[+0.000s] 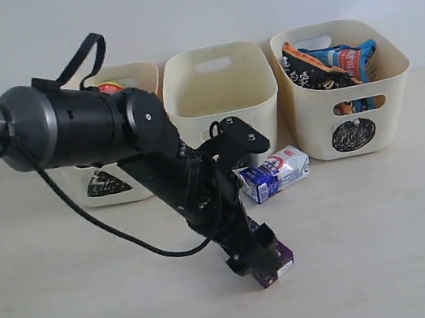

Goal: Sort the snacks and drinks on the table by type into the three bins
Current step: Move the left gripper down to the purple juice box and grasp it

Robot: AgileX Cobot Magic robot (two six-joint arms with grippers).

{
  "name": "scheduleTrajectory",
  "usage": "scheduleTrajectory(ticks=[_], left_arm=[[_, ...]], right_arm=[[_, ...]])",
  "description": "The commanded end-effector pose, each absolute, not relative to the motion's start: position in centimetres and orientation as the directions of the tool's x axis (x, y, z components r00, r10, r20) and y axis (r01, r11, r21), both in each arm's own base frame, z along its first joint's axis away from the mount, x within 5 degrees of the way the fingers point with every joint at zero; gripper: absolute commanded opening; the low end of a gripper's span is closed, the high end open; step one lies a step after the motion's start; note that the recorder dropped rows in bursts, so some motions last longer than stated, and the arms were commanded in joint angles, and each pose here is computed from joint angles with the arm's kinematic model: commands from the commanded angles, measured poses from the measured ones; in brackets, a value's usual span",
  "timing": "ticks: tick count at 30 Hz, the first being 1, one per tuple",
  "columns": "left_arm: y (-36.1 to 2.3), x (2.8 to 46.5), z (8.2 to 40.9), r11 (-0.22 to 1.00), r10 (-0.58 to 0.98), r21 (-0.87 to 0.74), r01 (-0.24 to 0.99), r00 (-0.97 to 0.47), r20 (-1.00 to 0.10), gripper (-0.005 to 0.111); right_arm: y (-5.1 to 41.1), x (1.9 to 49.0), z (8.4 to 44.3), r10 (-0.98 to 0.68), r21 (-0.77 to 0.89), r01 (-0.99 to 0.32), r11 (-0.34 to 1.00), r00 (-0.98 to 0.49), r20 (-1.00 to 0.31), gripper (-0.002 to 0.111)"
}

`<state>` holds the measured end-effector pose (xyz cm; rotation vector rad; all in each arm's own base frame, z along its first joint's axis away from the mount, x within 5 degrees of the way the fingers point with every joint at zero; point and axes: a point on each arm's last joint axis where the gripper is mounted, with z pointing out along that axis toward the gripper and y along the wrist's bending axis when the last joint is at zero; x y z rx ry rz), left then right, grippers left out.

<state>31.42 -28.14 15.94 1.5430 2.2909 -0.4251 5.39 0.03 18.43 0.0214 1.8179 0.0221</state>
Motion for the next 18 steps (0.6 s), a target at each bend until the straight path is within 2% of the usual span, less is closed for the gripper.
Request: scheduleTrajectory(ticks=[1, 14, 18], left_arm=[[-28.9, 32.3, 14.9, 0.385, 0.831, -0.024, 0.923, -0.358, -0.426, 0.108], [-29.8, 32.8, 11.6, 0.385, 0.849, -0.066, 0.921, -0.381, -0.365, 0.108], [-30.2, 33.0, 10.8, 0.392, 0.842, -0.044, 0.919, -0.378, -0.385, 0.108]], right_arm=[[0.0, 5.4, 18.3, 0.027, 0.026, 0.005, 1.000, -0.241, -0.970, 0.000], [0.0, 5.4, 18.3, 0.027, 0.026, 0.005, 1.000, -0.241, -0.970, 0.000], [0.0, 5.4, 18.3, 0.027, 0.026, 0.005, 1.000, -0.241, -0.970, 0.000]])
